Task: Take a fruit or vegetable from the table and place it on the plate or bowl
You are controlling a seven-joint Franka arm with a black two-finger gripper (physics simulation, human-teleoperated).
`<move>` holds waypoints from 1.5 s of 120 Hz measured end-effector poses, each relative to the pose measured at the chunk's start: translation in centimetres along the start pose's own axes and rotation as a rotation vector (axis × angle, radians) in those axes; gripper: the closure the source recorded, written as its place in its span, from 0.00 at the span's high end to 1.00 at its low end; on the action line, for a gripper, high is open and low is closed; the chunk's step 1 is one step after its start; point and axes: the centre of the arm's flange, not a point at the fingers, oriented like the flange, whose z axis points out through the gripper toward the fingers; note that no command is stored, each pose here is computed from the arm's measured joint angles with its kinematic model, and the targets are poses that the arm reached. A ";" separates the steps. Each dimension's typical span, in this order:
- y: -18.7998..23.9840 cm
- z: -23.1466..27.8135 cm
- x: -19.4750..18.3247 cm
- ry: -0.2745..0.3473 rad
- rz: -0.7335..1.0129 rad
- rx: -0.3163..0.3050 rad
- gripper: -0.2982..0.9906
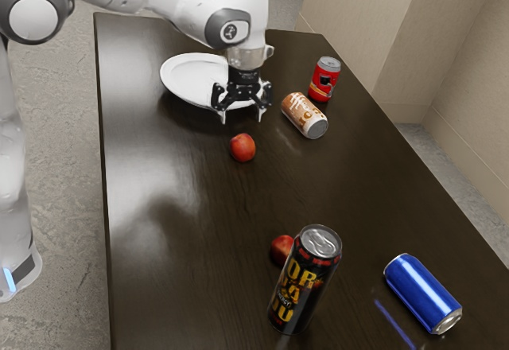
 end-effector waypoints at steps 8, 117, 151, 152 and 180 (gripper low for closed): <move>0.2 -0.3 -0.6 0.001 0.023 -0.008 0.77; 0.7 5.9 -1.5 0.004 0.075 0.043 0.77; 1.2 6.4 -2.1 -0.005 0.079 0.028 0.77; 1.2 6.4 -2.1 -0.005 0.078 0.028 0.77; 0.7 7.0 -1.2 -0.018 0.052 0.029 0.70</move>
